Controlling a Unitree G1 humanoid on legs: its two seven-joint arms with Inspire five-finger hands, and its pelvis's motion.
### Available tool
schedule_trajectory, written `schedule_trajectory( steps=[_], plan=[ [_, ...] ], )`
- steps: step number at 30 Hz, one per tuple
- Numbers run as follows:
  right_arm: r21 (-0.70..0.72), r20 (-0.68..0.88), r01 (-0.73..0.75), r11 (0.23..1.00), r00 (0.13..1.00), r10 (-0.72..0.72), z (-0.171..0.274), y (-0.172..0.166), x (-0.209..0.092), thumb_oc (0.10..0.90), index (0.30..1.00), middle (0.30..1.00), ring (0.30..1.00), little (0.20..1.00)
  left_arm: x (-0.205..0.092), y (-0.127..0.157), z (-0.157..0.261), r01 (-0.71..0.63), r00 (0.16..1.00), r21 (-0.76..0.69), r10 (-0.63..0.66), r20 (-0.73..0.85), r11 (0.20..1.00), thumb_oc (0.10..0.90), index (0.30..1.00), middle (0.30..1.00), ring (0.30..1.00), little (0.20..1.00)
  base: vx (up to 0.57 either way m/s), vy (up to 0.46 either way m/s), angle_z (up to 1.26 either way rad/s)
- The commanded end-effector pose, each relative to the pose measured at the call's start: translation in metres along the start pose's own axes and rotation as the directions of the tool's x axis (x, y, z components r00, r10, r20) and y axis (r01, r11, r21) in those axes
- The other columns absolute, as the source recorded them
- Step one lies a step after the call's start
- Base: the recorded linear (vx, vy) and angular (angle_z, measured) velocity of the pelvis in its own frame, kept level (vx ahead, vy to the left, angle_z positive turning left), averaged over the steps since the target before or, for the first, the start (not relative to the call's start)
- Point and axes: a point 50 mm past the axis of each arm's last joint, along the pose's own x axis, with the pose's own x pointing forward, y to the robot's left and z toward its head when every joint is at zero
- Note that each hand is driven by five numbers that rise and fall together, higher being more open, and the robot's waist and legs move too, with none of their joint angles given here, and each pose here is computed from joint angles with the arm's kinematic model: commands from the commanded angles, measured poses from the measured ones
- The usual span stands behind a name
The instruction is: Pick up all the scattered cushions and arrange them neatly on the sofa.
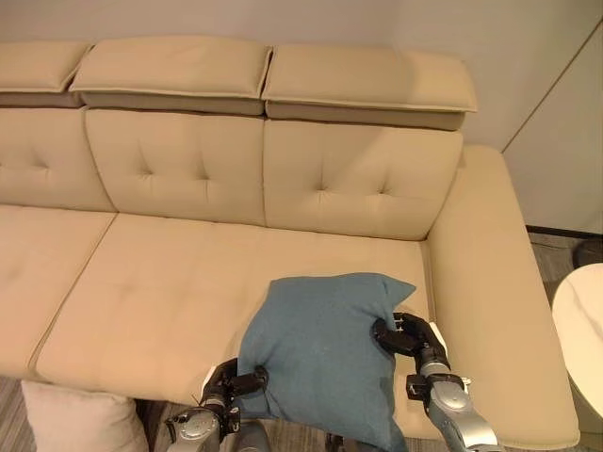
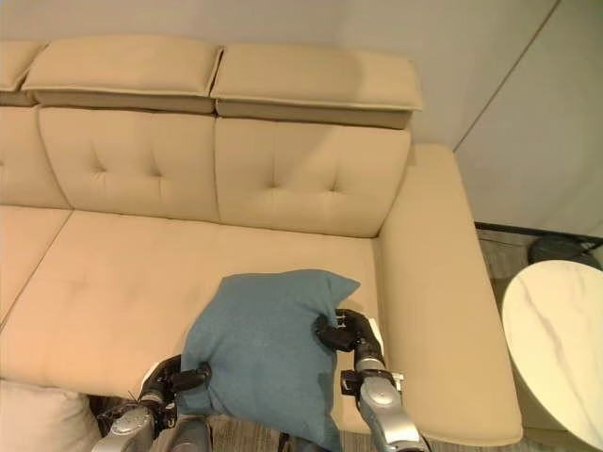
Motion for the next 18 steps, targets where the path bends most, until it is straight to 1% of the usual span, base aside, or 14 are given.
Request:
schedule_trajectory(
  steps=[1, 5, 7, 8, 9, 10, 11, 12, 13, 14, 15, 17, 18],
  plan=[
    [0.027, 0.278, -0.033, 0.999, 0.96, 0.025, 0.06, 0.008, 0.005, 0.4, 0.3, 0.3, 0.3, 0.3, -0.001, 0.013, 0.06, -0.001, 0.961, -0.038, 0.012, 0.278, 0.999, 0.4, 0.3, 0.3, 0.3, 0.3, 0.05, 0.198, -0.17],
    [-0.017, 0.307, -0.001, 1.0, 0.952, 0.007, 0.07, 0.003, 0.009, 0.4, 0.3, 0.3, 0.3, 0.3, -0.002, 0.017, 0.07, -0.007, 0.951, -0.004, 0.008, 0.31, 1.0, 0.4, 0.3, 0.3, 0.3, 0.3, 0.03, 0.143, -0.24],
    [-0.102, 0.391, 0.076, 0.992, 0.92, -0.03, 0.095, -0.005, 0.015, 0.4, 0.3, 0.3, 0.3, 0.3, -0.001, 0.02, 0.091, -0.058, 0.924, 0.071, 0.027, 0.381, 0.996, 0.4, 0.3, 0.3, 0.3, 0.3, -0.02, 0.113, -0.04],
    [-0.158, 0.455, 0.136, 0.978, 0.889, -0.05, 0.113, -0.01, 0.018, 0.4, 0.3, 0.3, 0.3, 0.3, -0.001, 0.02, 0.1, -0.072, 0.911, 0.086, 0.031, 0.411, 0.994, 0.4, 0.3, 0.3, 0.3, 0.3, -0.08, 0.069, -0.05],
    [-0.219, 0.541, 0.224, 0.95, 0.838, -0.073, 0.137, -0.014, 0.02, 0.4, 0.3, 0.3, 0.3, 0.3, 0.0, 0.017, 0.117, -0.09, 0.886, 0.102, 0.033, 0.462, 0.991, 0.4, 0.3, 0.3, 0.3, 0.3, -0.14, 0.065, -0.08],
    [-0.237, 0.606, 0.292, 0.927, 0.79, -0.093, 0.157, -0.017, 0.021, 0.4, 0.3, 0.3, 0.3, 0.3, -0.001, 0.013, 0.139, -0.11, 0.845, 0.124, 0.027, 0.533, 0.986, 0.4, 0.3, 0.3, 0.3, 0.3, -0.12, 0.043, -0.12],
    [-0.237, 0.608, 0.293, 0.926, 0.788, -0.094, 0.158, -0.017, 0.022, 0.4, 0.3, 0.3, 0.3, 0.3, -0.001, 0.013, 0.14, -0.111, 0.844, 0.123, 0.028, 0.536, 0.986, 0.4, 0.3, 0.3, 0.3, 0.3, -0.27, 0.037, -0.22],
    [-0.204, 0.709, 0.381, 0.902, 0.693, -0.133, 0.199, -0.016, 0.024, 0.4, 0.3, 0.3, 0.3, 0.3, -0.01, 0.002, 0.195, -0.178, 0.713, 0.148, 0.024, 0.7, 0.973, 0.4, 0.3, 0.3, 0.3, 0.3, -0.3, 0.013, -0.23],
    [-0.174, 0.757, 0.422, 0.89, 0.635, -0.153, 0.221, -0.014, 0.024, 0.4, 0.3, 0.3, 0.3, 0.3, -0.018, -0.004, 0.226, -0.225, 0.619, 0.134, 0.036, 0.785, 0.965, 0.4, 0.3, 0.3, 0.3, 0.3, -0.31, 0.013, -0.17],
    [-0.173, 0.759, 0.423, 0.89, 0.633, -0.153, 0.222, -0.014, 0.024, 0.4, 0.3, 0.3, 0.3, 0.3, -0.018, -0.004, 0.227, -0.226, 0.617, 0.133, 0.036, 0.786, 0.965, 0.4, 0.3, 0.3, 0.3, 0.3, -0.29, -0.021, -0.05],
    [-0.096, 0.869, 0.54, 0.836, 0.456, -0.194, 0.272, -0.015, 0.012, 0.4, 0.3, 0.3, 0.3, 0.3, -0.043, -0.014, 0.287, -0.365, 0.38, 0.08, 0.07, 0.922, 0.927, 0.4, 0.3, 0.3, 0.3, 0.3, -0.25, -0.009, 0.0],
    [-0.022, 0.928, 0.62, 0.784, 0.305, -0.215, 0.311, -0.021, -0.003, 0.4, 0.3, 0.3, 0.3, 0.3, -0.066, -0.019, 0.323, -0.418, 0.214, 0.01, 0.088, 0.973, 0.909, 0.4, 0.3, 0.3, 0.3, 0.3, -0.21, 0.0, 0.01],
    [0.036, 0.949, 0.644, 0.765, 0.218, -0.228, 0.333, -0.02, -0.013, 0.4, 0.3, 0.3, 0.3, 0.3, -0.078, -0.026, 0.34, -0.412, 0.13, -0.034, 0.096, 0.987, 0.91, 0.4, 0.3, 0.3, 0.3, 0.3, -0.1, -0.008, 0.0]
  ],
)
